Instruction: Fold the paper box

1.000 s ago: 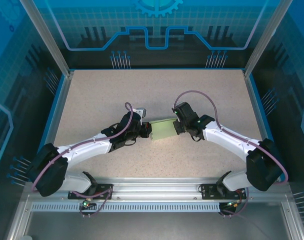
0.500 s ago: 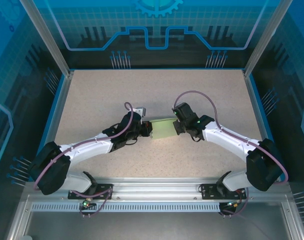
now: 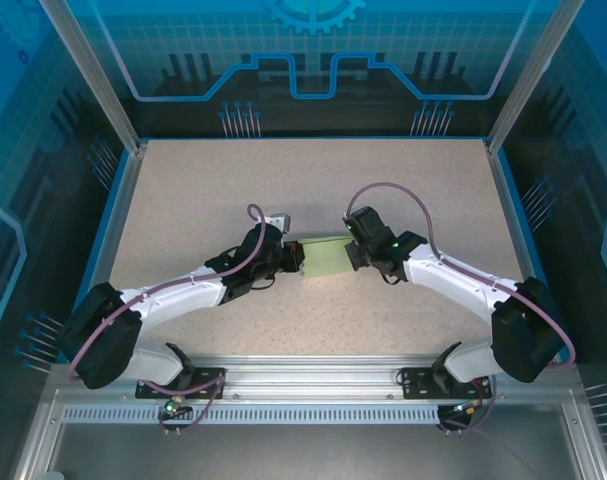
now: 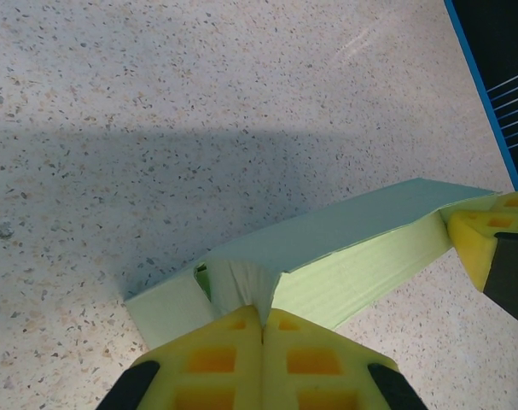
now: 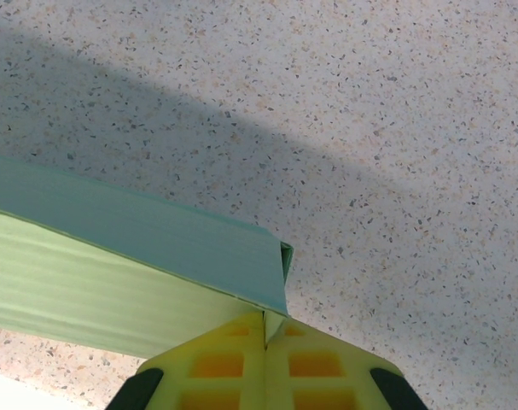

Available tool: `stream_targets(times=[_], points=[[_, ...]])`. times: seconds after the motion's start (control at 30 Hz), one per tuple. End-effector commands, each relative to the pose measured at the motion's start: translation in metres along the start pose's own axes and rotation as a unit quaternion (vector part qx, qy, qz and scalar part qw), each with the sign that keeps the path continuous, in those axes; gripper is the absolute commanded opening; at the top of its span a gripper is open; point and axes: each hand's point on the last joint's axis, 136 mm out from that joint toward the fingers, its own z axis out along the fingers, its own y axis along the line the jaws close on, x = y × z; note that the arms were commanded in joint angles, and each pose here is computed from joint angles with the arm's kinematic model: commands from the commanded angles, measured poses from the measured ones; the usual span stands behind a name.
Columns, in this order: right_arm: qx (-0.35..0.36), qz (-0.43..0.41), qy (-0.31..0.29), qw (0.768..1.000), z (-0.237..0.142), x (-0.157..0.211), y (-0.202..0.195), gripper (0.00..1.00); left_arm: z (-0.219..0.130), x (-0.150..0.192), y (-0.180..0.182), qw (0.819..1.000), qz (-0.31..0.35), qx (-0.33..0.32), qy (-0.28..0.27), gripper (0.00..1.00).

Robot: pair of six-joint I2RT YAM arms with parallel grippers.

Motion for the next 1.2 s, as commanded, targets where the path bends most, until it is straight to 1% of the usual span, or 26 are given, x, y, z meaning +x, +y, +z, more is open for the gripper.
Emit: stream_targets(times=[0.0,0.33,0.53,0.63,0.93,1.17], points=[[-0.068,-0.02,0.013,0.997,0.0,0.012,0.037,0.01,0.001,-0.008,-0.035,0.998,-0.003,0.069,-0.015,0.02],[-0.07,-0.02,0.014,0.997,0.001,0.013,0.038,0.01,0.006,-0.011,-0.04,0.997,-0.013,0.079,-0.017,0.02],[-0.066,-0.023,0.015,0.997,0.001,0.015,0.036,0.01,0.007,-0.009,-0.037,0.997,-0.012,0.074,-0.016,0.02],[-0.062,-0.024,0.015,0.998,0.001,0.015,0.035,0.01,0.004,-0.007,-0.031,0.998,0.001,0.059,-0.015,0.02],[-0.051,-0.022,0.014,0.998,-0.002,0.014,0.026,0.01,-0.008,0.009,0.01,0.998,0.059,-0.022,-0.005,0.04],[-0.053,-0.019,0.016,0.998,0.0,0.015,0.026,0.01,-0.008,0.015,0.014,0.997,0.076,-0.028,0.006,0.1]])
